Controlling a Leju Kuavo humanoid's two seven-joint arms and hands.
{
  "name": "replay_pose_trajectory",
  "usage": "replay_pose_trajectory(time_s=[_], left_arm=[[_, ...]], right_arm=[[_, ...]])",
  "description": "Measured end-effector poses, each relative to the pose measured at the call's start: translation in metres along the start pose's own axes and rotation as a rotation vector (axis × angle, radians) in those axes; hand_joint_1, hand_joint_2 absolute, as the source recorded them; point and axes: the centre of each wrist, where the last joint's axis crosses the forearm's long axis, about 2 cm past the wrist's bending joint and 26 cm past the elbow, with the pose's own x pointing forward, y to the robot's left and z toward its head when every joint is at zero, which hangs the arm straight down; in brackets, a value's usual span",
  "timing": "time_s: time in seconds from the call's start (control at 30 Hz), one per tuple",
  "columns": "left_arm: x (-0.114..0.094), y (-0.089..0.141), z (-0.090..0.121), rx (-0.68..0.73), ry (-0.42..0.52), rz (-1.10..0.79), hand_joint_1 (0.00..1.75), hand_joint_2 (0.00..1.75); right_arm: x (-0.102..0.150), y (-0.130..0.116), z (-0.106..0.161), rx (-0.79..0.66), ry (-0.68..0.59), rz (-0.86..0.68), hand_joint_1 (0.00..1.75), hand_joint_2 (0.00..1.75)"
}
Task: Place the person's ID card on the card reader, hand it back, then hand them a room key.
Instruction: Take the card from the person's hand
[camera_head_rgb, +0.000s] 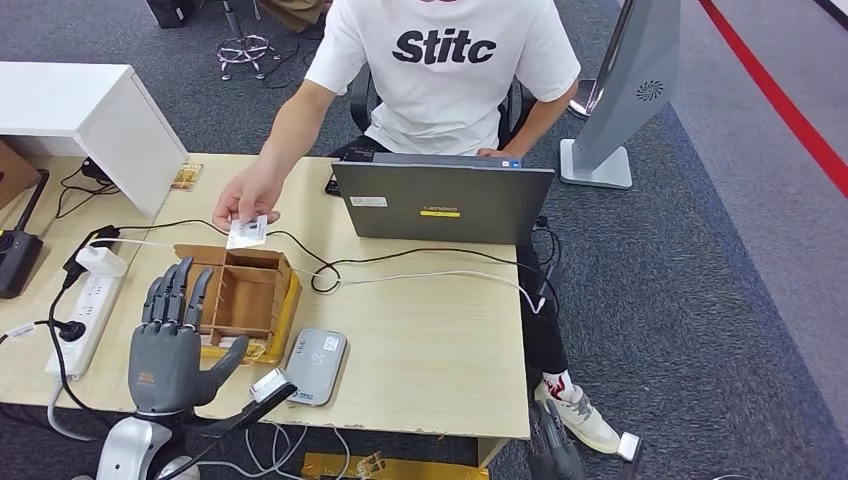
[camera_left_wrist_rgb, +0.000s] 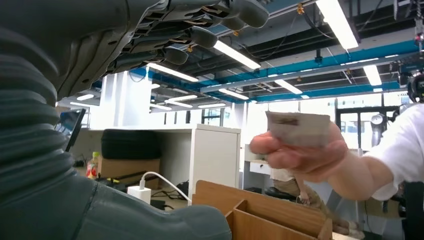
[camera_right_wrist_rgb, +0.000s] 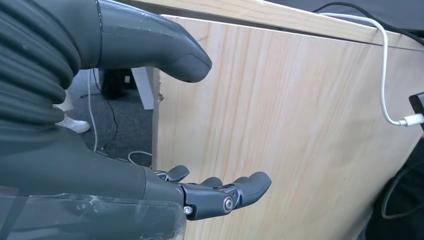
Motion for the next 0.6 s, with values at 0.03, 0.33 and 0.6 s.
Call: replay_pose_trajectory(time_s=[0.03, 0.33, 0.6], left_arm=[[-0.001, -0.002, -0.003, -0.015, -0.004, -0.017, 0.00, 1.75], [-0.005, -0.012, -0.018, -0.110, -0.025, -0.122, 0.00, 1.75], [-0.007, -0.016, -0.017, -0.133, -0.037, -0.125, 0.00, 1.75]], right_arm=[[0.000, 0.001, -0.001, 0.002, 0.005, 0.001, 0.00, 1.75], [-0.002, 0.006, -0.006, 0.009, 0.028, 0.008, 0.00, 1.75], [-0.002, 0.007, -0.007, 0.010, 0.027, 0.007, 0.00, 1.75]])
